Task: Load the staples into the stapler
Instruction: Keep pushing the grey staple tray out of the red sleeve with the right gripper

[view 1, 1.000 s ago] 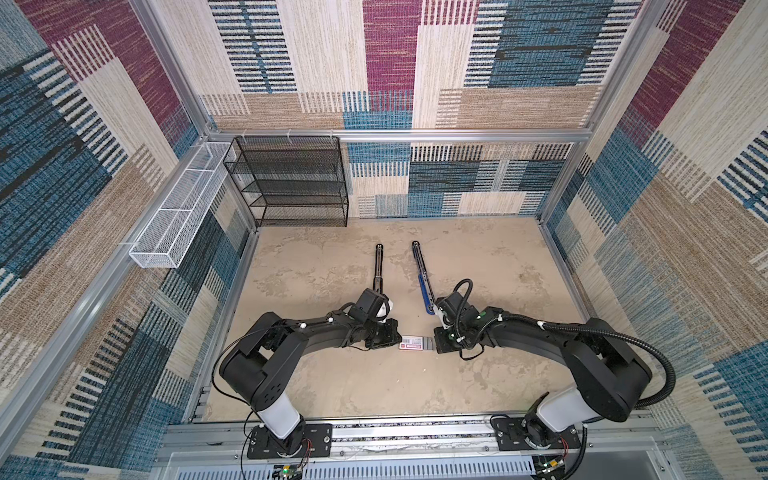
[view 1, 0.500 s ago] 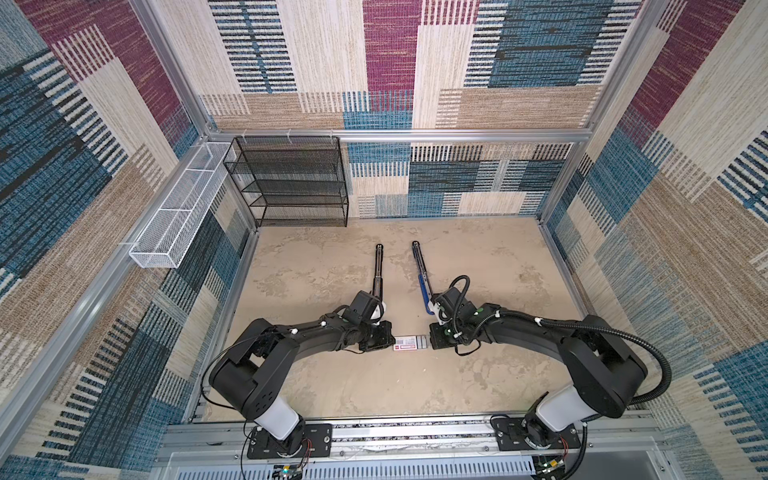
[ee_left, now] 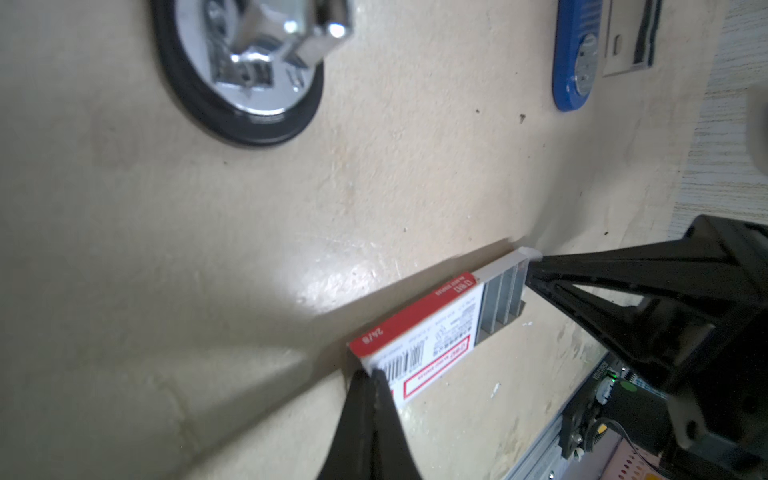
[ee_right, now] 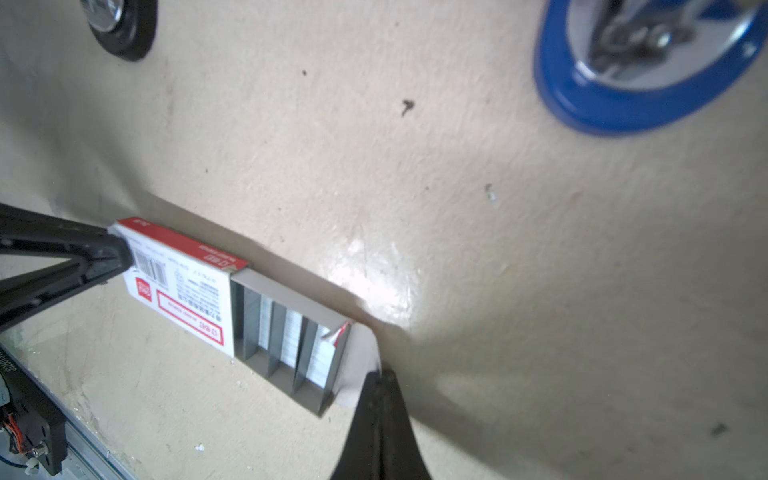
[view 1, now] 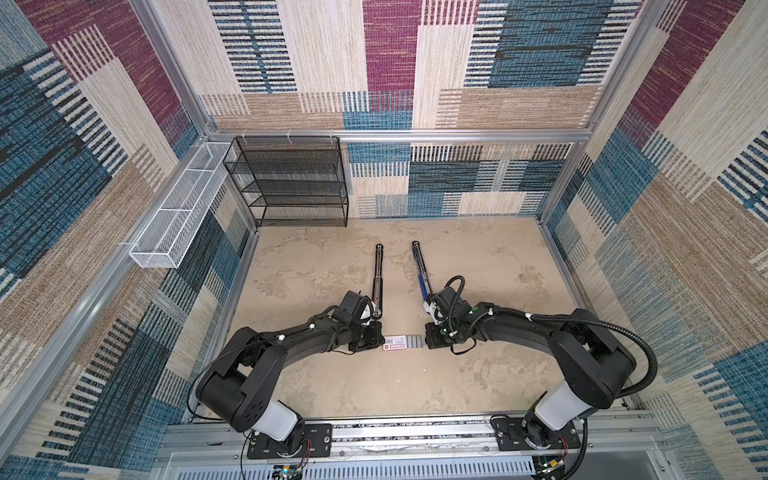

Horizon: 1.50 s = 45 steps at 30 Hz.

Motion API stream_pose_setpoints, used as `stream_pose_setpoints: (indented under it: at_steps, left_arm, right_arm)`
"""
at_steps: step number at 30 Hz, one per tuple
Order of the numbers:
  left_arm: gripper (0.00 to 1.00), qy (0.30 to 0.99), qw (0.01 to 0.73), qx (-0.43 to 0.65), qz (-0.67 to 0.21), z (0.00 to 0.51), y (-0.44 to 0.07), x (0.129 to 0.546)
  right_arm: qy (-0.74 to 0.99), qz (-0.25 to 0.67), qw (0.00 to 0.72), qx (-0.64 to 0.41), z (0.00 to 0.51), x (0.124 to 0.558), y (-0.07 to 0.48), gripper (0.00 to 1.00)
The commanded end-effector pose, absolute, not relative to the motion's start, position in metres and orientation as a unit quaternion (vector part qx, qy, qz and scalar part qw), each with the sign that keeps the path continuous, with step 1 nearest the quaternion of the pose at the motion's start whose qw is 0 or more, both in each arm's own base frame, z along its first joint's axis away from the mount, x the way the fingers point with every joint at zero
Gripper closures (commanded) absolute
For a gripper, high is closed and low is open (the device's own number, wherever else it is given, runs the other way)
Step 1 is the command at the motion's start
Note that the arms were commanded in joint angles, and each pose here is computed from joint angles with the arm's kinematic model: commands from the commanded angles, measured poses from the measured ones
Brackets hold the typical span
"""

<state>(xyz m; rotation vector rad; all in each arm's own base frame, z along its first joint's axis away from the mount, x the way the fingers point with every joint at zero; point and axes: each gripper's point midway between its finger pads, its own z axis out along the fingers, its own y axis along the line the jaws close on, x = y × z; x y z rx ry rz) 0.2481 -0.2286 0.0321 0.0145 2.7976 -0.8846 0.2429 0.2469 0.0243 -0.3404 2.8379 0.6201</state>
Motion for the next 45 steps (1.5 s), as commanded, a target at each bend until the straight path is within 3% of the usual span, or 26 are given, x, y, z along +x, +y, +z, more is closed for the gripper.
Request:
stream_pose_setpoints:
  at_steps: [1,41,45]
  left_arm:
    - [1.00,0.952,0.101,0.019,-0.287,0.029,-0.223,0.245]
    - [1.00,0.960,0.097,0.043,-0.261,0.032,-0.213,0.254]
    - [1.00,0.960,0.097,0.045,-0.260,0.032,-0.214,0.255]
  right_arm:
    - [0.964,0.209,0.121,-0.108,0.028,0.249,0.248,1.00]
    - [0.961,0.229,0.120,-0.100,0.031,0.247,0.253,1.00]
    - [0.959,0.235,0.120,-0.101,0.034,0.246,0.254,0.93]
